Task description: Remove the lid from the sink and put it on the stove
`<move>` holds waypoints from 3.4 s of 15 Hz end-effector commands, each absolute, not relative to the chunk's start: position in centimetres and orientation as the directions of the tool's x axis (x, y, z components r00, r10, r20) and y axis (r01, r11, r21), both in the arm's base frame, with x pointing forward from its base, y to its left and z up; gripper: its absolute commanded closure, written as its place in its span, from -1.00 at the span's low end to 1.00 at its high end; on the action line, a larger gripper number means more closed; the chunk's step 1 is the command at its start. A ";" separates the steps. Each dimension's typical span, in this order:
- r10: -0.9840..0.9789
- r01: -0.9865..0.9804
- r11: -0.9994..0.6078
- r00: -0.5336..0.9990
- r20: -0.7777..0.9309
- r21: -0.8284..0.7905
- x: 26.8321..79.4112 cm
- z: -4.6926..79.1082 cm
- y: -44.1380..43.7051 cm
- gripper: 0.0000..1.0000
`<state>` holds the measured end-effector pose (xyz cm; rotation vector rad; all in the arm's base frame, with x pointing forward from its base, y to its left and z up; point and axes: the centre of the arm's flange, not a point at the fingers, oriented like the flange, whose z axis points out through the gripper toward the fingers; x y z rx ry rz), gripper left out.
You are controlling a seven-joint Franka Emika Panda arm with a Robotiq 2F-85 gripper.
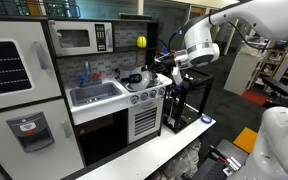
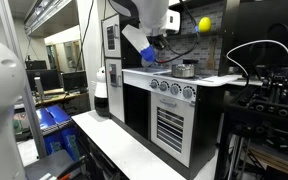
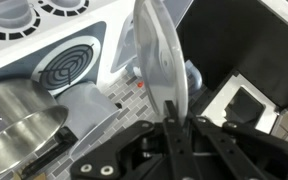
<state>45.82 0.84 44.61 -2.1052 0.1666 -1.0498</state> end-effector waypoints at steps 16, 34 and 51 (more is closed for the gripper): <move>-0.456 0.409 -0.576 0.558 0.693 -0.708 44.7 38.5 1.3 0.96; -0.556 0.306 -0.643 0.445 0.702 -0.702 51.4 33.2 0.6 0.96; -0.347 0.154 -0.854 0.543 0.764 -0.497 52.5 34.3 4.8 -0.80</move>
